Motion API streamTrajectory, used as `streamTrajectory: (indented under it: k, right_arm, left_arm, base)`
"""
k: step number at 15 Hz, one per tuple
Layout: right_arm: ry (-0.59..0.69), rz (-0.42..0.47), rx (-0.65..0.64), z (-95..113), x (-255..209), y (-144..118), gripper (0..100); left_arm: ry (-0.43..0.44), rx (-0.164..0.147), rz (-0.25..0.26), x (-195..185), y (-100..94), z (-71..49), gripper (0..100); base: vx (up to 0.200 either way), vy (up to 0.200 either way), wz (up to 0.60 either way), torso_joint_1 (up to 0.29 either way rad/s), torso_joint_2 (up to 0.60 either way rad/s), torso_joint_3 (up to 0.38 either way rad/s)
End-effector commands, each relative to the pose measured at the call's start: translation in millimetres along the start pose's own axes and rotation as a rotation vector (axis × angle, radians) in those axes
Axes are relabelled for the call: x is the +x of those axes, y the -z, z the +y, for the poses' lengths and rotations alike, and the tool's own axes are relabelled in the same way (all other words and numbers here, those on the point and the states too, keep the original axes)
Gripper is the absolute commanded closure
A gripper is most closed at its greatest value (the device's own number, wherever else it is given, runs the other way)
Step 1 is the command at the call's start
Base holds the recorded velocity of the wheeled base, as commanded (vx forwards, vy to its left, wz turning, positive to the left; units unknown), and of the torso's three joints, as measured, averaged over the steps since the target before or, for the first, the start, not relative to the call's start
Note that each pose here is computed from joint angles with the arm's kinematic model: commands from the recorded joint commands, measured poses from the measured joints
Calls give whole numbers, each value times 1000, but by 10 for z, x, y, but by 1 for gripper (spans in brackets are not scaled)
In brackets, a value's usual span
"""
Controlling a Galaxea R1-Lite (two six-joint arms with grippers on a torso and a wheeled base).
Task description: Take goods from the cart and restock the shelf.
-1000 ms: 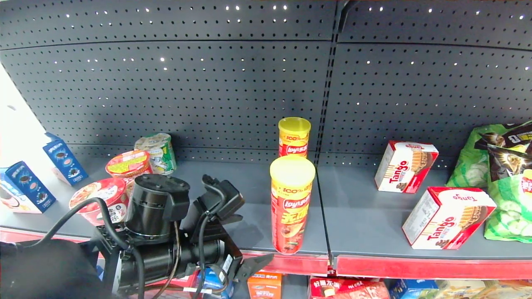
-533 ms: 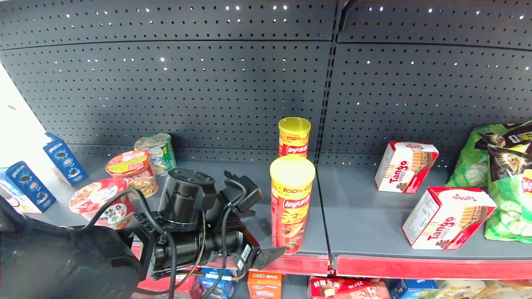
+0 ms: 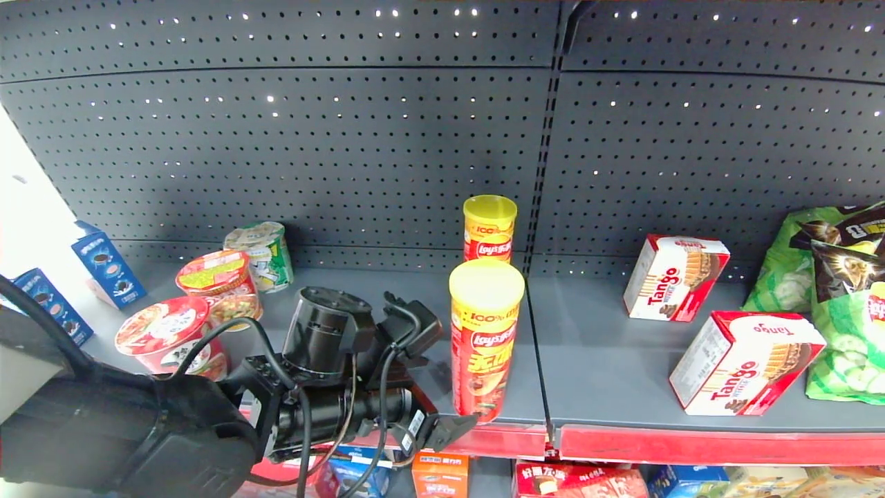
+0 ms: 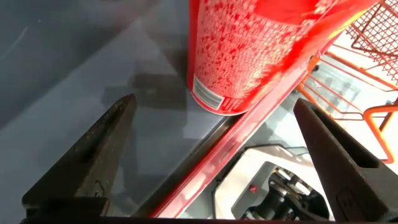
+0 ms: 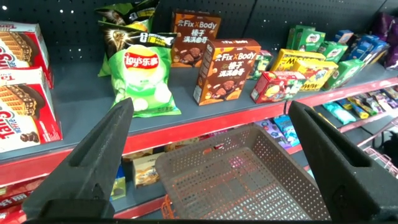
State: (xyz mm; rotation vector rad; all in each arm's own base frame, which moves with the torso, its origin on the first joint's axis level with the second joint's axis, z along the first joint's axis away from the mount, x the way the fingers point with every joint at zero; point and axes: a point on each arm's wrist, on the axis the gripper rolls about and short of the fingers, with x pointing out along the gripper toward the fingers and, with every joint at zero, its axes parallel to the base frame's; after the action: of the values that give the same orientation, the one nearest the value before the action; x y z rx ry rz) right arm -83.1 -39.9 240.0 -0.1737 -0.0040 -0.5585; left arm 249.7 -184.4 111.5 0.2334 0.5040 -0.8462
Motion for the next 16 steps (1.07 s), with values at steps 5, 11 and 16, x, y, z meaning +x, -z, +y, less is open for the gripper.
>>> streamTrajectory:
  k: [5, 11, 16]
  right_arm:
    - [5, -4, 4, -9, -15, 8, 0]
    - [8, -8, 9, -23, -31, 15, 0]
    - [9, -7, 8, -21, -30, 23, 0]
  left_arm:
    - [-7, -7, 14, 82, 23, 44, 0]
    - [-7, -7, 15, 182, 6, 69, 0]
    - [-9, -10, 18, 210, 10, 85, 0]
  base:
    - [0, 0, 0, 0, 0, 0]
    - [0, 0, 0, 0, 0, 0]
    - [0, 0, 0, 0, 0, 0]
